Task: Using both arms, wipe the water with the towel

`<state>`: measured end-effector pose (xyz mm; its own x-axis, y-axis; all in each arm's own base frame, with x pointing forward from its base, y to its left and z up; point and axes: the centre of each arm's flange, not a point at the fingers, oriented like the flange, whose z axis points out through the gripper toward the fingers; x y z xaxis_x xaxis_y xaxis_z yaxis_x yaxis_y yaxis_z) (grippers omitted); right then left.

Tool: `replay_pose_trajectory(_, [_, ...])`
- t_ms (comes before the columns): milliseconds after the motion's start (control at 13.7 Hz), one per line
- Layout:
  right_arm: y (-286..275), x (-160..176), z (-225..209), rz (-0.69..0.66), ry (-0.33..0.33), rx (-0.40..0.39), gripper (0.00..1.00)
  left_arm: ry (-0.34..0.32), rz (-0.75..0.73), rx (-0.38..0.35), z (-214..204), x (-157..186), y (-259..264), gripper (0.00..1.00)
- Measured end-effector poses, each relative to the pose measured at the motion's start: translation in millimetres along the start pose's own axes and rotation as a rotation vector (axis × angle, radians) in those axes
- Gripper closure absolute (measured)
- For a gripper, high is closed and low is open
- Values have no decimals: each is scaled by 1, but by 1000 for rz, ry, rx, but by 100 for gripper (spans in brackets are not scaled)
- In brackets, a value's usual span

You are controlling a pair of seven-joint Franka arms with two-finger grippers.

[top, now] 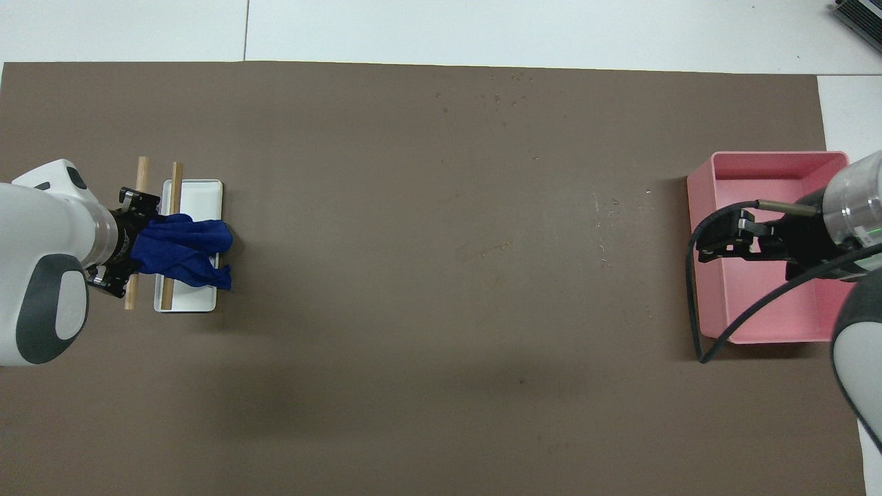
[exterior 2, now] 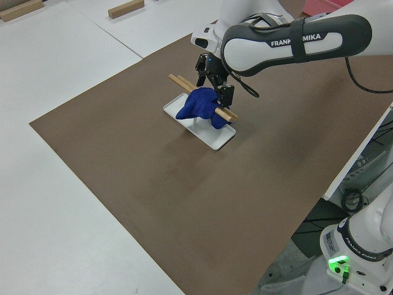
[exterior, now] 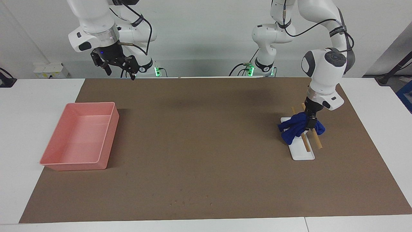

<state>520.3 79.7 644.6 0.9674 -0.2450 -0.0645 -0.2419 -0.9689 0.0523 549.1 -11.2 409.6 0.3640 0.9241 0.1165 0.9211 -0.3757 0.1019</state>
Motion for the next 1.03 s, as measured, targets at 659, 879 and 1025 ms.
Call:
replay_pose_trajectory(659, [0, 0, 1, 0, -1, -1, 0, -4, 2, 31, -35, 5, 18, 96])
replay_pose_trajectory(879, [0, 0, 0, 0, 1, 0, 0, -12, 21, 30, -88, -3, 42, 100])
replay_pose_trajectory(1025, [-4, 1, -2, 10, 16, 34, 0, -74, 14, -8, -121, -19, 56, 100])
